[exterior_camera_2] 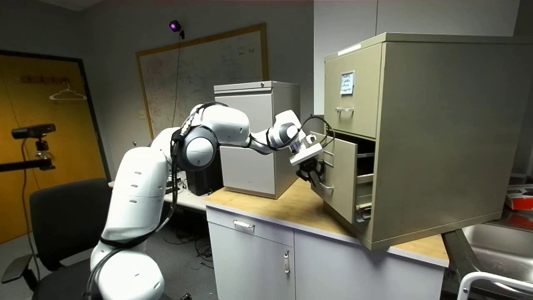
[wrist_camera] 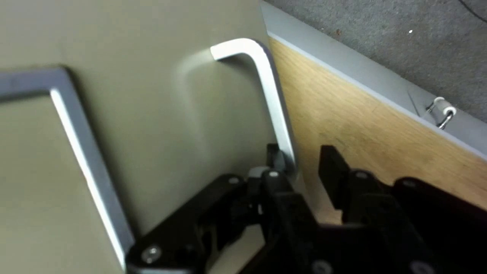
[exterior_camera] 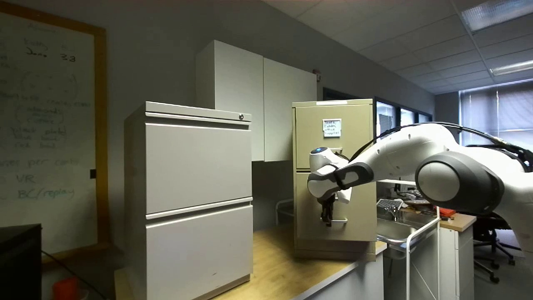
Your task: Open the bottom drawer of the cabinet at the right
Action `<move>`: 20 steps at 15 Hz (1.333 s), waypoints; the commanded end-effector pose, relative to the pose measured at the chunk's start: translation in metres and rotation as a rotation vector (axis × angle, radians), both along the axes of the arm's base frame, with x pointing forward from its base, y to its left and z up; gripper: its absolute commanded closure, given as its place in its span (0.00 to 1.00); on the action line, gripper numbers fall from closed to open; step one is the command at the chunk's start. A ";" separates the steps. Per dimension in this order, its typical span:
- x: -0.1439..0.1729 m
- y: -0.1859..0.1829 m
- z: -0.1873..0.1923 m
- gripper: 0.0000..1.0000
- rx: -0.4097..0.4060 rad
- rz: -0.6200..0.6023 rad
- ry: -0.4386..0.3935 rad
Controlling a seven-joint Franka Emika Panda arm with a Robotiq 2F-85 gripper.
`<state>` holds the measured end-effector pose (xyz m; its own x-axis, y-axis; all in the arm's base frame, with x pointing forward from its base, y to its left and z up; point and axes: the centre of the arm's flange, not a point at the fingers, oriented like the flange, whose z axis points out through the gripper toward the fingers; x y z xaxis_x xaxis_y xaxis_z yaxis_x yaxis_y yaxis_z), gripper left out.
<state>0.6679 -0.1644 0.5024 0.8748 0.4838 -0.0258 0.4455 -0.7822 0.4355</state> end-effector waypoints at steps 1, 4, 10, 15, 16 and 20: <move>-0.036 0.067 -0.033 0.92 0.039 0.003 0.160; -0.050 0.091 -0.035 0.92 -0.011 0.008 0.216; -0.083 0.147 -0.040 0.92 -0.073 0.017 0.352; -0.103 0.188 -0.053 0.92 -0.099 0.004 0.398; -0.104 0.191 -0.052 0.92 -0.103 -0.002 0.404; -0.108 0.197 -0.050 0.92 -0.119 -0.025 0.421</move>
<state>0.5668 -0.0017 0.4878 0.8128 0.4312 -0.3917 0.5770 -0.6883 0.4397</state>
